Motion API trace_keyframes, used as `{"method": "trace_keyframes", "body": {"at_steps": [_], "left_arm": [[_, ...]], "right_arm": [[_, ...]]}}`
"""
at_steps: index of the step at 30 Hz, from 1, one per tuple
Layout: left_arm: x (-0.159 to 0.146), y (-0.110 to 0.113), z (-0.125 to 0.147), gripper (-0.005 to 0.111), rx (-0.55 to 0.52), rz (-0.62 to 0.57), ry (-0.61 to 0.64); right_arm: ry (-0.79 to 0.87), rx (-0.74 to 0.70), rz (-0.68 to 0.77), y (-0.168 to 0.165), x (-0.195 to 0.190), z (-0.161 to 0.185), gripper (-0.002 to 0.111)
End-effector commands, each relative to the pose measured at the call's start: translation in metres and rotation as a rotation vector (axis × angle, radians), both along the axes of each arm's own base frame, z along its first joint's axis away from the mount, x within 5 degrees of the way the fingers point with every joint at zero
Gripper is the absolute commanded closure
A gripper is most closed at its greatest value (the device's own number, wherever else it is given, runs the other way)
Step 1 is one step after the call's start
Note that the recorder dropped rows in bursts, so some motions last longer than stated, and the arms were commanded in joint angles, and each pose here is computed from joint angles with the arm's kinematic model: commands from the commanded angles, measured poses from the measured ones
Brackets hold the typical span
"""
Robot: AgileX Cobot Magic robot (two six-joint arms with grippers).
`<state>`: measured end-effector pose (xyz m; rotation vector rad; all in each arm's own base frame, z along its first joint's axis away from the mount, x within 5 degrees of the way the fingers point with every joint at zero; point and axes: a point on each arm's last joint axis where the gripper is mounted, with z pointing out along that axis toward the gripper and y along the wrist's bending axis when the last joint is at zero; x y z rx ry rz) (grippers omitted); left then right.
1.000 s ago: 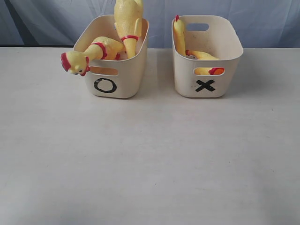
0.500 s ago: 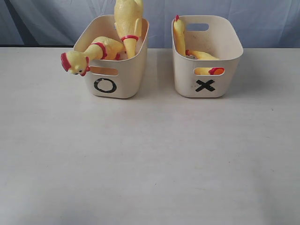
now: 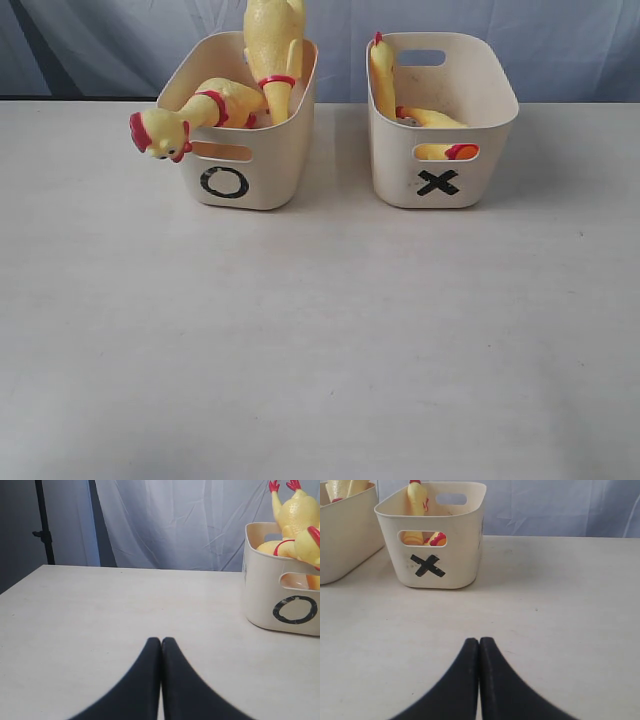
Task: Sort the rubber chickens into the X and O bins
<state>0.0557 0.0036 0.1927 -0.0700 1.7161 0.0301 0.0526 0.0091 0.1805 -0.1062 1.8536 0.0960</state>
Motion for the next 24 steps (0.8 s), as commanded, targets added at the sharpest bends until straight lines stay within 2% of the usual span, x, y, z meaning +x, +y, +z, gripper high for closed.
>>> {"method": "trace_keyframes", "body": {"at_steps": [1, 24], "left_arm": [[-0.0003, -0.0005, -0.0010, 0.107, -0.015, -0.006, 0.001], [-0.0003, -0.0005, -0.0007, 0.107, -0.010, -0.006, -0.002]], "right_arm": [[-0.008, 0.003, 0.004, 0.0002, -0.0003, 0.0000, 0.108], [-0.008, 0.003, 0.004, 0.0002, -0.0003, 0.0000, 0.108]]}}
